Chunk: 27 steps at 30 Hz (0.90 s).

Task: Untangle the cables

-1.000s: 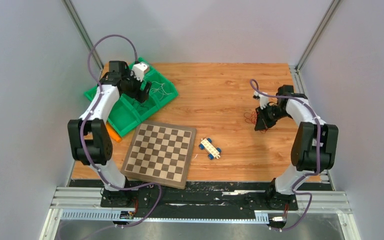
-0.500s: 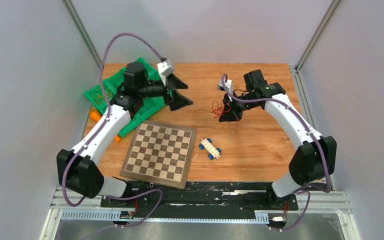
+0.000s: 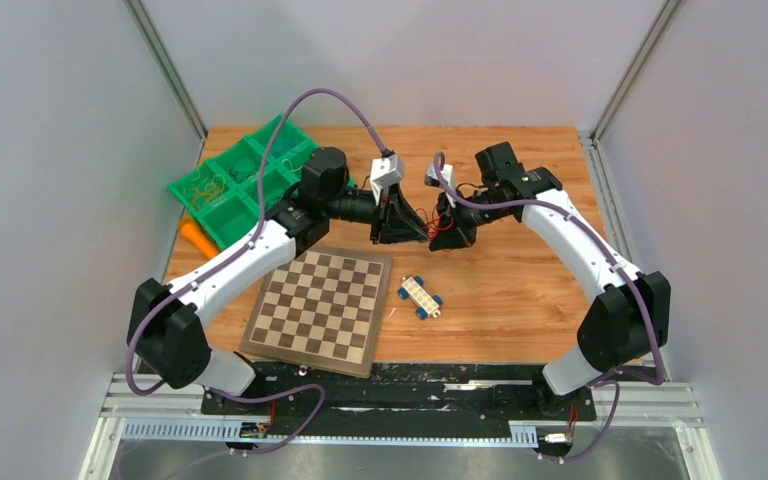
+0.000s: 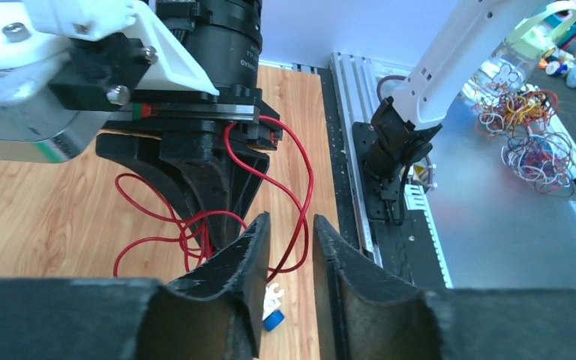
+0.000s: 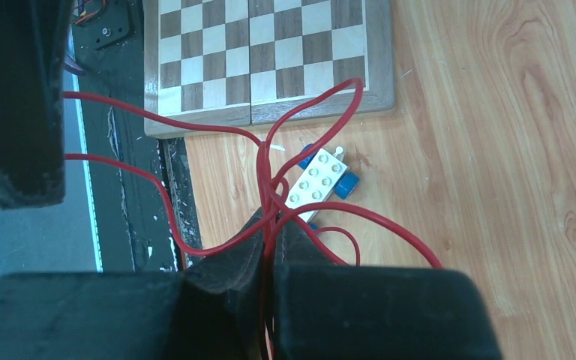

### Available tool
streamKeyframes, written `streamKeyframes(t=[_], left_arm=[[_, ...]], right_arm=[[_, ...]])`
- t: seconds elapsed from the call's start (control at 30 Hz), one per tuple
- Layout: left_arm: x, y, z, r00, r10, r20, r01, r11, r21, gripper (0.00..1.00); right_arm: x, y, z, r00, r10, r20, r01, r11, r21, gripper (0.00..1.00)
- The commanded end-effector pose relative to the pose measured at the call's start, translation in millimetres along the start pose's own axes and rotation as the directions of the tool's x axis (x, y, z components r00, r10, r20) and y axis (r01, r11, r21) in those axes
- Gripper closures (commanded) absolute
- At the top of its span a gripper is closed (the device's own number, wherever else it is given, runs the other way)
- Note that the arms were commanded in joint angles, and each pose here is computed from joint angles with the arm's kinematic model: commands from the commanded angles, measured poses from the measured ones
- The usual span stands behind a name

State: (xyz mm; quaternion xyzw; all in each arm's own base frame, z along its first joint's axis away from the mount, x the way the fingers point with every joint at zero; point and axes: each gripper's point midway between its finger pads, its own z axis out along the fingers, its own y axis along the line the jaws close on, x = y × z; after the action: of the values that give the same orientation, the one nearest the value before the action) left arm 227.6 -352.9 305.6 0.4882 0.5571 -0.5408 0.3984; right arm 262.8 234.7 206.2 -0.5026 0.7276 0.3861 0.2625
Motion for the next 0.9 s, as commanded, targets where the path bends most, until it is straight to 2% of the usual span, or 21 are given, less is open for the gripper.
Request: streamKeyframes(t=[0.0,0.03,0.07,0.13,0.27,0.3,0.4,0.5,0.53,0.57,0.73,0.87], left_arm=[[-1.2,-6.5,2.1,1.000,0.017,-0.020,-0.016,1.000,0.025,0.75],[-1.9,-7.7,1.4,1.000,0.018,-0.025,-0.017,0.999,0.028,0.82],[-7.7,-10.7,-0.3,0.999,0.017,-0.027,-0.016,0.999,0.028,0.95],[-25.2,-17.6,-6.1,0.999,0.038,-0.007,-0.038,0.999,0.023,1.00],[-77.1,-30.1,-33.3,0.991,0.082,0.102,-0.080,0.997,-0.017,1.00],[-86.5,-26.7,-44.2,0.991,0.045,0.127,-0.040,0.998,-0.039,1.00],[-122.8,-29.4,-70.8,0.979,0.066,0.194,-0.053,0.996,-0.072,1.00],[-157.5,-19.5,-102.9,0.964,0.086,0.253,-0.047,0.987,-0.154,1.00],[-176.5,-20.3,-112.0,0.950,0.132,0.282,-0.083,0.980,-0.180,1.00],[-186.2,-11.4,-124.8,0.945,0.116,0.306,-0.050,0.976,-0.213,1.00],[-259.3,-8.4,-181.1,0.879,0.249,0.408,-0.098,0.930,-0.355,1.00],[-277.1,-6.6,-207.3,0.861,0.336,0.381,-0.153,0.887,-0.436,1.00]], right_arm=[[-9.6,5.2,-3.5,0.999,-0.021,0.034,0.022,1.000,-0.010,0.95],[-7.1,4.7,-2.6,0.999,-0.019,0.029,0.019,1.000,-0.008,0.95],[-2.9,2.6,-2.2,1.000,-0.013,0.020,0.013,1.000,0.000,0.94],[11.8,-6.4,-0.9,1.000,0.005,-0.011,-0.005,1.000,0.027,0.94],[66.2,-45.9,-9.8,0.986,0.158,-0.054,-0.152,0.984,0.097,0.92],[80.5,-56.5,-13.6,0.977,0.208,-0.053,-0.202,0.973,0.110,0.92],[119.5,-84.1,-28.7,0.947,0.318,-0.051,-0.307,0.938,0.161,0.90],[153.0,-102.9,-40.3,0.925,0.372,-0.070,-0.351,0.912,0.213,0.90],[164.4,-109.6,-45.3,0.917,0.391,-0.076,-0.365,0.901,0.236,0.90],[175.0,-115.0,-49.3,0.909,0.408,-0.084,-0.377,0.891,0.254,0.90],[218.1,-134.5,-63.1,0.868,0.481,-0.125,-0.421,0.845,0.329,0.88],[225.7,-138.8,-70.9,0.859,0.498,-0.120,-0.432,0.830,0.353,0.88]])
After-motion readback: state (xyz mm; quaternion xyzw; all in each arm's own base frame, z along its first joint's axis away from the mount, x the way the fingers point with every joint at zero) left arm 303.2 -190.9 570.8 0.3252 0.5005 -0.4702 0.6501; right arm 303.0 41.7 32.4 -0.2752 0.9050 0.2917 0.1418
